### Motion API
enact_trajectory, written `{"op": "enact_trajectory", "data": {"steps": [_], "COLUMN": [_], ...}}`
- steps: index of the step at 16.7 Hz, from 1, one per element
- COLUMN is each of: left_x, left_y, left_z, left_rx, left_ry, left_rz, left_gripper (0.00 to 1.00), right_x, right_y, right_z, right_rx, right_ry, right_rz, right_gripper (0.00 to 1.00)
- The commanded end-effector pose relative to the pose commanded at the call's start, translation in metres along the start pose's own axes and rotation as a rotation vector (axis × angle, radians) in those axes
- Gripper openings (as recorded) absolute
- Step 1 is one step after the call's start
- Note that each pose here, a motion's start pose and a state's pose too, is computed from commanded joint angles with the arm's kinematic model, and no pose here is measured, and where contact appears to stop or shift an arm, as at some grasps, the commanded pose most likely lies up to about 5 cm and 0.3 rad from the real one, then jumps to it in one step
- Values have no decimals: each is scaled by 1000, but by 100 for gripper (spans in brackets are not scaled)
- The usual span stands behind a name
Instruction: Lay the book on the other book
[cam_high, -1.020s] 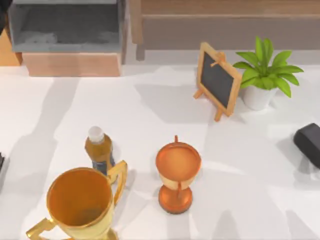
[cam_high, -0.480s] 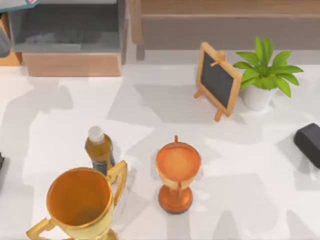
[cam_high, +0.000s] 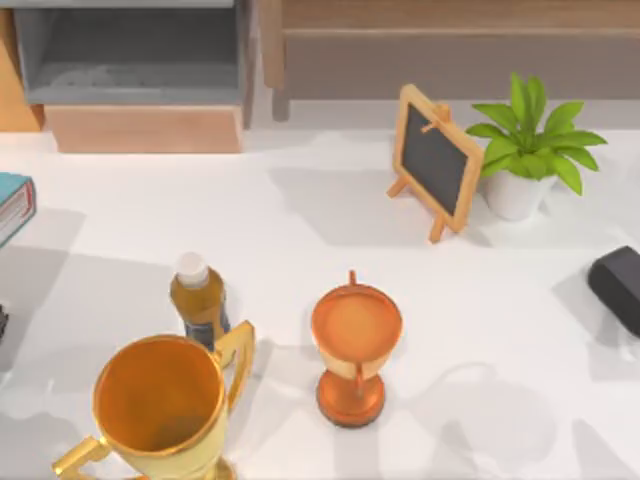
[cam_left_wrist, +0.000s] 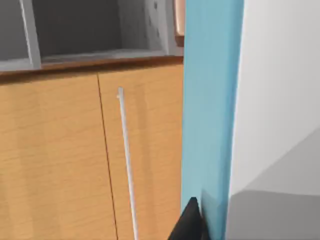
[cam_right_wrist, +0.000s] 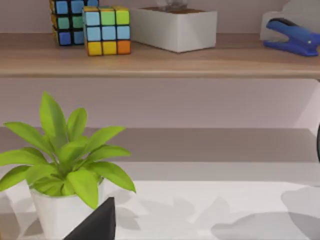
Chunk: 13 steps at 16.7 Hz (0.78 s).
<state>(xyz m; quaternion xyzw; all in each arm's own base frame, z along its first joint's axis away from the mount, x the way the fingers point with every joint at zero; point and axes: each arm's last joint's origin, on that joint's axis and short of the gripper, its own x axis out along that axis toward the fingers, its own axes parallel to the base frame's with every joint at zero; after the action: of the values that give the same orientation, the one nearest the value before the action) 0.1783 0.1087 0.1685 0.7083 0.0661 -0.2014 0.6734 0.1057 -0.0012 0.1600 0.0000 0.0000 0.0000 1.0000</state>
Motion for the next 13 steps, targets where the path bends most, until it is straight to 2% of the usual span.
{"op": "enact_trajectory", "data": {"steps": [3,6,13], "left_x": [-26,-41,-46], "left_y": [-44,-70,-73], "left_z": [-7,-6,-6], "left_rx": [-38,-86,-80], "left_ry": [78,117,138], "left_rz": [-84,-130,-138], "left_gripper": [0,0,0], "right_x": [0,0,0], "right_y": [0,0,0], "right_z": [0,0,0], "right_rx": [0,0,0], "right_ry": [0,0,0], "right_rz": [0,0,0], "right_gripper": [100,100,100]}}
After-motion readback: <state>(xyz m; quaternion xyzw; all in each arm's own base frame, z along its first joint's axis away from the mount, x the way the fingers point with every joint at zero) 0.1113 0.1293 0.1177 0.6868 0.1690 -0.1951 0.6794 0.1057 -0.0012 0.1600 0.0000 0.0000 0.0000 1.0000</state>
